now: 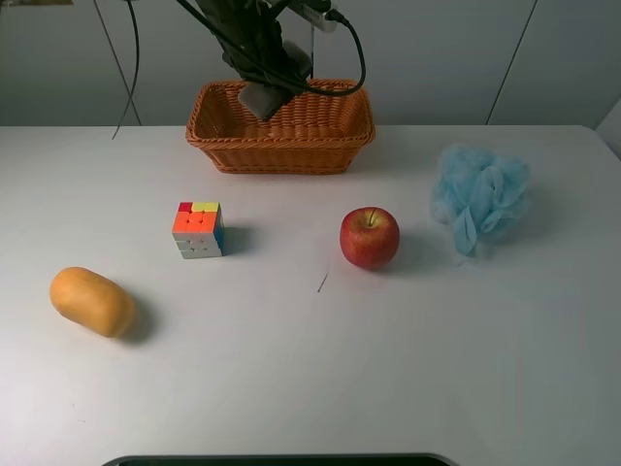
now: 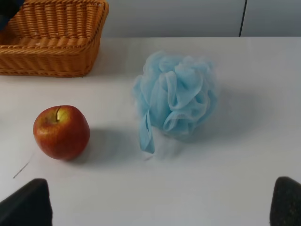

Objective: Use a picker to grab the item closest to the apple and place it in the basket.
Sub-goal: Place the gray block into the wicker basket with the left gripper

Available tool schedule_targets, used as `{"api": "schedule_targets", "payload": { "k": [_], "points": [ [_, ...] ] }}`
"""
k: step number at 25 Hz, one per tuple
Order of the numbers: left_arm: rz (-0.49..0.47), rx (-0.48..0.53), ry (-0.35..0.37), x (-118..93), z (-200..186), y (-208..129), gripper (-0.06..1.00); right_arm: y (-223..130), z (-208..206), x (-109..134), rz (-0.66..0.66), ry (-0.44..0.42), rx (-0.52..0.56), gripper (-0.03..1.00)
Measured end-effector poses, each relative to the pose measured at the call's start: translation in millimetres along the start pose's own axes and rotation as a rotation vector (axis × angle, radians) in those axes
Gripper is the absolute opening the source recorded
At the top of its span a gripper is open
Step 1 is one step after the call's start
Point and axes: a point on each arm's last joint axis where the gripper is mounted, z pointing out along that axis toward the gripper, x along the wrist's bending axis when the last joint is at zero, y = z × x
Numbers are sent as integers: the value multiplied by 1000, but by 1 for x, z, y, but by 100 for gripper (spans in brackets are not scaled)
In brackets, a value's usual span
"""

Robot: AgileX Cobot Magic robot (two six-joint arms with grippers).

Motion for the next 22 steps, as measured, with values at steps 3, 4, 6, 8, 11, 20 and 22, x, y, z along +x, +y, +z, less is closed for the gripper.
{"api": "schedule_targets", "payload": {
  "k": [3, 4, 6, 8, 11, 20, 22],
  "points": [
    [-42, -44, -10, 7, 14, -3, 54, 0, 0, 0, 0, 0, 0, 70],
    [-55, -57, -10, 9, 18, -4, 54, 0, 0, 0, 0, 0, 0, 70],
    [-73, -66, -13, 12, 26, -7, 54, 0, 0, 0, 0, 0, 0, 70],
    [-80, -80, -9, 15, 31, -8, 54, 0, 0, 0, 0, 0, 0, 70],
    [-102, -89, -22, 14, 36, -10, 54, 0, 0, 0, 0, 0, 0, 70],
    [-153, -115, -57, 10, 42, -10, 72, 0, 0, 0, 0, 0, 0, 70],
    [-167, -117, -68, 9, 42, -9, 73, 0, 0, 0, 0, 0, 0, 70]
  ]
}}
